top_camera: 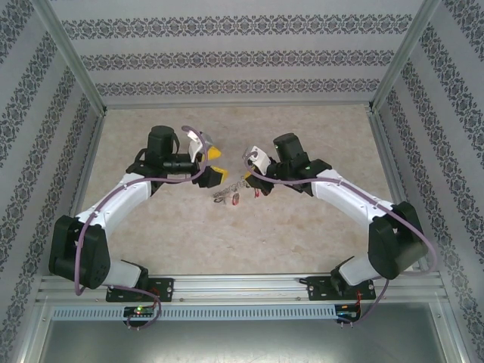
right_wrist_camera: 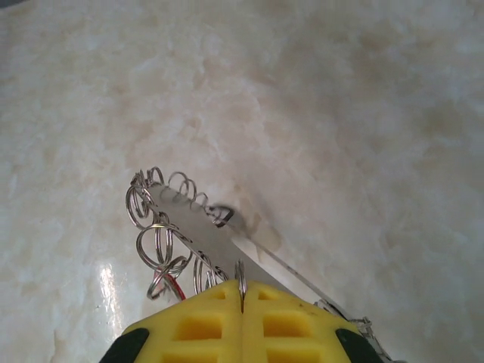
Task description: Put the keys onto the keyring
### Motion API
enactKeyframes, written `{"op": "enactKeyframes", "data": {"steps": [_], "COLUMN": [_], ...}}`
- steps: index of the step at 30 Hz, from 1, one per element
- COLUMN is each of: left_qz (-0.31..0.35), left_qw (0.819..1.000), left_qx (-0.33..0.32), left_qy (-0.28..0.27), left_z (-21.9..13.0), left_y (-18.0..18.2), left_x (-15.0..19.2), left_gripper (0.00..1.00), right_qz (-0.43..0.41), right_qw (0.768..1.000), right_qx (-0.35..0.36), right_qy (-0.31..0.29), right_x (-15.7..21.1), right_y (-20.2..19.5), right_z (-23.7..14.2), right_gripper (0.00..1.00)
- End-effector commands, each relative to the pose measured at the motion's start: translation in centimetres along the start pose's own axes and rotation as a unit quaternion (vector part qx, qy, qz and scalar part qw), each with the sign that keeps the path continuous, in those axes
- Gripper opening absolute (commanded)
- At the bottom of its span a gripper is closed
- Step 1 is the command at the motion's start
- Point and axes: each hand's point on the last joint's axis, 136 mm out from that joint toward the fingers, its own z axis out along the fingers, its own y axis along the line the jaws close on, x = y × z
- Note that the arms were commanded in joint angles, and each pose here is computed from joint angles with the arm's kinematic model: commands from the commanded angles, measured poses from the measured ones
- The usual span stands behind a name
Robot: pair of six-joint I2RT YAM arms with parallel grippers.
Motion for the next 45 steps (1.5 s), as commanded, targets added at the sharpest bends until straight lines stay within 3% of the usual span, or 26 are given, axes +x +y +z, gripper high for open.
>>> {"op": "enactKeyframes", "data": {"steps": [1, 2, 3, 4, 6, 10, 13, 15, 17, 19, 21, 27, 29, 31, 33, 35, 36, 37, 40, 45], "left_qz": [0.119, 0.160, 0.192, 0.194, 0.164, 0.115, 0.110, 0.121, 0.107, 0.087, 0.071, -0.025, 0.007, 0.058, 0.108, 0.153, 0.183, 0.206, 0.224, 0.229], "left_qw": [0.990, 0.980, 0.969, 0.966, 0.971, 0.992, 0.991, 0.985, 0.966, 0.954, 0.962, 0.986, 0.977, 0.975, 0.980, 0.986, 0.982, 0.977, 0.971, 0.969], "left_qx": [0.065, 0.108, 0.151, 0.169, 0.172, 0.022, -0.047, -0.123, -0.233, -0.281, -0.259, -0.163, -0.201, -0.207, -0.164, -0.068, -0.014, 0.005, 0.033, 0.046], "left_qy": [0.037, 0.037, 0.026, 0.012, 0.003, 0.047, 0.052, 0.024, -0.021, -0.053, -0.049, 0.040, 0.075, 0.055, 0.023, 0.025, 0.040, 0.057, 0.070, 0.078], "left_z": [0.1, -0.1, -0.5, -0.6, -0.1, 1.6, 0.6, -1.0, -3.8, -5.9, -6.2, -4.0, -3.7, -3.7, -3.2, -2.1, -1.6, -1.1, -0.5, -0.3], "left_y": [-2.9, -4.6, -6.3, -7.0, -6.8, -1.8, 0.1, 1.2, 2.9, 2.8, 1.3, -0.4, 0.8, 0.8, -0.9, -3.9, -5.8, -6.6, -7.6, -7.9], "left_x": [1.3, 1.9, 1.9, 1.3, -0.3, -1.9, -3.8, -6.3, -8.6, -9.5, -9.0, -6.8, -5.3, -5.1, -5.5, -4.5, -3.2, -2.3, -1.6, -2.1], "left_gripper": [0.80, 0.75, 0.82, 1.00, 1.00, 1.00, 1.00, 1.00, 1.00, 1.00, 0.99, 1.00, 1.00, 1.00, 1.00, 1.00, 0.84, 0.77, 0.77, 0.48], "right_qz": [-0.066, -0.070, -0.078, -0.086, -0.103, -0.119, -0.122, -0.122, -0.129, -0.133, -0.134, -0.130, -0.127, -0.126, -0.127, -0.132, -0.138, -0.144, -0.156, -0.177], "right_qw": [0.996, 0.994, 0.992, 0.990, 0.987, 0.987, 0.987, 0.987, 0.986, 0.984, 0.984, 0.985, 0.986, 0.986, 0.986, 0.985, 0.984, 0.983, 0.982, 0.978], "right_qx": [-0.027, -0.046, -0.063, -0.072, -0.072, -0.048, -0.030, -0.029, -0.026, -0.019, -0.012, -0.003, 0.004, 0.009, 0.009, 0.004, -0.005, -0.013, -0.026, -0.031], "right_qy": [-0.062, -0.069, -0.079, -0.088, -0.100, -0.101, -0.099, -0.099, -0.105, -0.113, -0.119, -0.115, -0.111, -0.110, -0.110, -0.111, -0.112, -0.114, -0.107, -0.106], "right_x": [-3.0, -3.2, -3.6, -4.0, -4.6, -5.0, -4.9, -4.9, -5.1, -5.4, -5.6, -5.3, -4.9, -4.6, -4.4, -4.5, -4.6, -4.6, -4.8, -5.3], "right_y": [1.1, 1.7, 2.3, 2.8, 3.5, 3.4, 3.0, 3.1, 3.3, 3.4, 3.4, 3.3, 3.0, 2.9, 3.0, 3.3, 3.8, 4.1, 4.7, 4.9], "right_z": [-1.9, -2.3, -2.6, -2.9, -3.2, -3.4, -3.5, -3.7, -4.1, -4.5, -4.7, -4.9, -5.0, -5.2, -5.5, -5.9, -6.0, -6.2, -6.3, -5.7], "right_gripper": [0.00, 0.00, 0.00, 0.00, 0.00, 0.00, 0.00, 0.00, 0.00, 0.00, 0.00, 0.00, 0.00, 0.00, 0.00, 0.00, 0.00, 0.00, 0.00, 0.00]}}
